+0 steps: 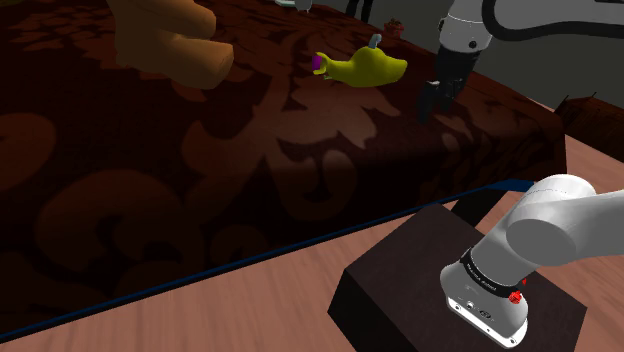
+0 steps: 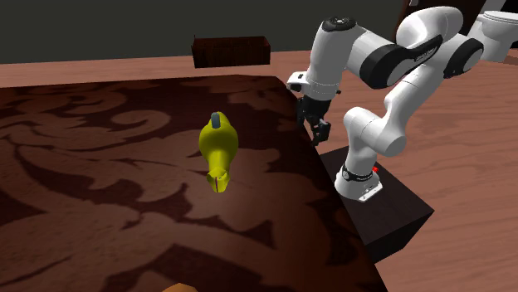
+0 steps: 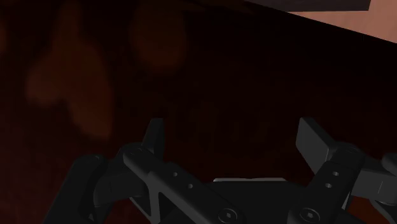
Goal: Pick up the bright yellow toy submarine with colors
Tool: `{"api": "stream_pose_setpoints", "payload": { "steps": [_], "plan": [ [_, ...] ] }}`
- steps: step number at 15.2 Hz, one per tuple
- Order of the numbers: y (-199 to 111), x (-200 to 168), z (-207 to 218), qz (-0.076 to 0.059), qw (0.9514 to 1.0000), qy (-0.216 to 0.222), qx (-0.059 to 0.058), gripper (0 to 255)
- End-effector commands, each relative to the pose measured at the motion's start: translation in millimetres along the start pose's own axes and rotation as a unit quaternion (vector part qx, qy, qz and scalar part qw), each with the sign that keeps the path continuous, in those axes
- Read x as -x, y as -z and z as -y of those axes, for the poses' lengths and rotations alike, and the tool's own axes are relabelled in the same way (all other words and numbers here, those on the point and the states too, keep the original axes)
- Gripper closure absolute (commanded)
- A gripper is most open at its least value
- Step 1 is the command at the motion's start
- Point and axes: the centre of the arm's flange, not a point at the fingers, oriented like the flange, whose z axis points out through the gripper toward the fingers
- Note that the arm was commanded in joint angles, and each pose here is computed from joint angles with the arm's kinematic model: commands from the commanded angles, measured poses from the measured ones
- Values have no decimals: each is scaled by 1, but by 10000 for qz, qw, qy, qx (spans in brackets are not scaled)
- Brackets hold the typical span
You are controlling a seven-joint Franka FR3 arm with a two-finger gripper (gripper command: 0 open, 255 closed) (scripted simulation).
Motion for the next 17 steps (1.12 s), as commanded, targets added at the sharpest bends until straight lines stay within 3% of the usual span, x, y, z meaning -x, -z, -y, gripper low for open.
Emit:
{"api": "stream_pose_setpoints", "payload": {
  "steps": [1,17],
  "plan": [
    [0,0,0,0,10000,0,0,0],
    [88,-187,-60,87,9986,475,-231,0]
  ]
}}
